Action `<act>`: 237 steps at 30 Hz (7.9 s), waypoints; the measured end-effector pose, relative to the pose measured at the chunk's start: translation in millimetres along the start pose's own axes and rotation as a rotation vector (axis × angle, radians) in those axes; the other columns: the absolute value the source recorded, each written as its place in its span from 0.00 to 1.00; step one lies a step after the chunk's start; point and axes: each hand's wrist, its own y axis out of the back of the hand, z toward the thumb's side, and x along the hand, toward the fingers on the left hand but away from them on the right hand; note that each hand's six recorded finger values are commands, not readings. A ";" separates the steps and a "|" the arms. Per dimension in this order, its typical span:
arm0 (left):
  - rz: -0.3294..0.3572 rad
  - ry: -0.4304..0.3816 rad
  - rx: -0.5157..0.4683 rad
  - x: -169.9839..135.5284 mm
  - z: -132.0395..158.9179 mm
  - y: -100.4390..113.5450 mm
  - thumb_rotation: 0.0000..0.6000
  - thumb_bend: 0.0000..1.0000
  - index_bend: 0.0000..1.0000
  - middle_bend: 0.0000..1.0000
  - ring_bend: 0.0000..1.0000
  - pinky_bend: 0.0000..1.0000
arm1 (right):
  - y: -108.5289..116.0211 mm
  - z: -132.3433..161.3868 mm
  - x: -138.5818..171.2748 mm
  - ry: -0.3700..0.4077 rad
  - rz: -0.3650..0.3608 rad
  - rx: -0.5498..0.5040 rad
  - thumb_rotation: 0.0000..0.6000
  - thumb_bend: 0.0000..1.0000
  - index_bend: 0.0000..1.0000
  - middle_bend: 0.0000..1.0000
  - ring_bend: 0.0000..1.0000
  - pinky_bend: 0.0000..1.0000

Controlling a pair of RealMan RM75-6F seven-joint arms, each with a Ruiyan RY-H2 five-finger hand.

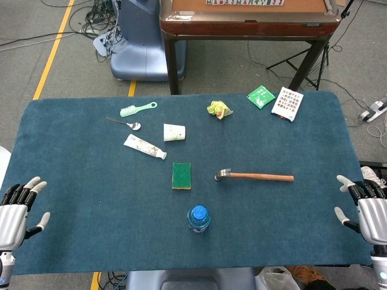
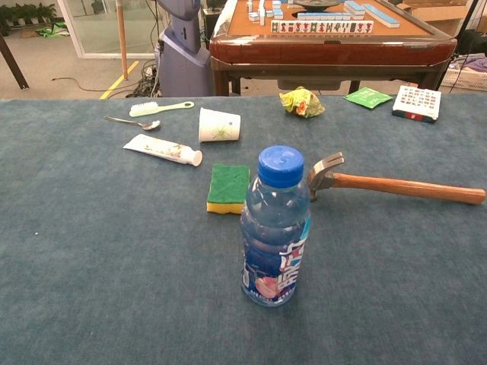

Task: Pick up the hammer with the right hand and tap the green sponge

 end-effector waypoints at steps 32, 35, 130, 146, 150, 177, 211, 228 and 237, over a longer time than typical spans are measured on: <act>0.015 0.016 -0.022 -11.0 -5.1 3.5 1.00 0.28 0.18 0.13 0.15 0.09 | -30.2 71.5 -62.9 0.245 0.207 -0.012 1.00 0.27 0.23 0.35 0.23 0.20; 0.015 0.016 -0.022 -12.7 -5.3 3.6 1.00 0.28 0.18 0.13 0.15 0.09 | -39.3 83.2 -75.8 0.265 0.238 -0.023 1.00 0.27 0.23 0.35 0.23 0.20; -0.008 0.051 -0.015 -16.0 -16.6 -4.7 1.00 0.28 0.18 0.13 0.15 0.08 | -177.2 191.0 -169.5 0.296 0.554 -0.058 1.00 0.73 0.34 0.37 0.18 0.20; -0.014 0.052 -0.012 -16.0 -16.0 -5.6 1.00 0.28 0.18 0.13 0.15 0.08 | -181.7 189.0 -169.0 0.288 0.567 -0.049 1.00 0.77 0.34 0.37 0.18 0.20; -0.016 0.050 -0.011 -15.5 -15.4 -6.1 1.00 0.28 0.18 0.13 0.15 0.08 | -181.4 188.9 -169.5 0.287 0.564 -0.055 1.00 0.77 0.34 0.37 0.18 0.20; -0.027 0.045 -0.008 -14.2 -15.2 -7.8 1.00 0.28 0.18 0.13 0.15 0.08 | -182.8 188.2 -168.9 0.283 0.547 -0.060 1.00 0.68 0.41 0.53 0.26 0.20; -0.048 0.025 -0.010 -13.6 -12.7 -8.7 1.00 0.28 0.18 0.13 0.15 0.06 | -168.2 190.5 -168.3 0.292 0.481 -0.120 1.00 0.66 0.59 0.71 0.54 0.54; -0.048 0.025 -0.009 -13.1 -12.1 -7.5 1.00 0.28 0.18 0.13 0.15 0.06 | -156.3 197.7 -173.4 0.314 0.473 -0.161 1.00 0.79 0.65 0.78 0.63 0.70; -0.041 0.025 -0.010 -15.2 -11.9 -4.6 1.00 0.28 0.18 0.13 0.15 0.06 | -144.6 203.2 -175.6 0.334 0.480 -0.187 1.00 0.81 0.70 0.83 0.69 0.76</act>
